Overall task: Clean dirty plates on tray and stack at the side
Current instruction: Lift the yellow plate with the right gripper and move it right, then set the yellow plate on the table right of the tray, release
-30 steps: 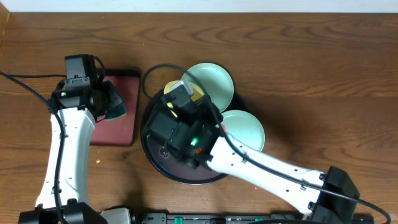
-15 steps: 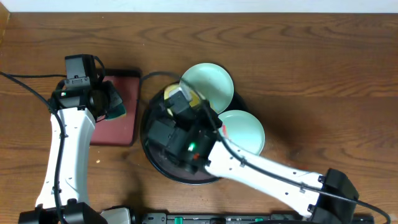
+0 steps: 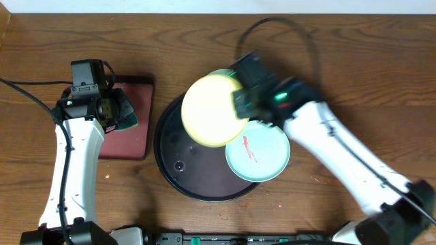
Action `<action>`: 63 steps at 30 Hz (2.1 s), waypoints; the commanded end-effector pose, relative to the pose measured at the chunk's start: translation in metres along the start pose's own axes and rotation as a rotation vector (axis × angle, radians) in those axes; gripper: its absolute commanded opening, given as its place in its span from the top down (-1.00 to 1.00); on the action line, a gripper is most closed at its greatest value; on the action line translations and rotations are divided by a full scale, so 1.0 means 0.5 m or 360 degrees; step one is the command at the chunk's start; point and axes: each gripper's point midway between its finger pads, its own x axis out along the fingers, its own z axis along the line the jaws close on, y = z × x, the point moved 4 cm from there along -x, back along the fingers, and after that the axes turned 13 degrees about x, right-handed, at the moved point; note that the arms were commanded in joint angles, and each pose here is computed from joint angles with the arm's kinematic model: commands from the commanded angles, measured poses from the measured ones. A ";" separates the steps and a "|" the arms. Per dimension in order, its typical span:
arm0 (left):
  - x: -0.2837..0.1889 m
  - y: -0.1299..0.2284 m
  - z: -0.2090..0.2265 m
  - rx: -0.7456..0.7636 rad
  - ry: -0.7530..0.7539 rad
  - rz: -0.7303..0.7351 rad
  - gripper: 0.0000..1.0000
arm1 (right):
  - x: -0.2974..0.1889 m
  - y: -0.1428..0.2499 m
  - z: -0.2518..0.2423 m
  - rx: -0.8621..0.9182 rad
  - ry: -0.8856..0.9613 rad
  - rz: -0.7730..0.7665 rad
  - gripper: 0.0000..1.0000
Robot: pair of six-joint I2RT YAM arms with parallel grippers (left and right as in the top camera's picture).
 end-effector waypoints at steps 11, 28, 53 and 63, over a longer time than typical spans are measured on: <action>-0.005 -0.008 0.002 0.0007 -0.0011 -0.0022 0.85 | -0.087 -0.043 -0.438 0.0611 0.0475 0.0178 0.97; -0.005 -0.010 0.002 0.0006 -0.0010 -0.0028 0.85 | 0.107 0.105 -0.581 0.0618 0.0552 0.0275 0.95; -0.009 -0.001 -0.053 0.0062 0.0204 0.0007 0.85 | 0.072 0.095 -0.304 0.0329 -0.0183 0.0637 -0.12; -0.062 -0.014 -0.048 0.0141 0.0022 0.0006 0.85 | 0.158 0.164 -0.261 0.0167 0.0007 0.0885 -0.01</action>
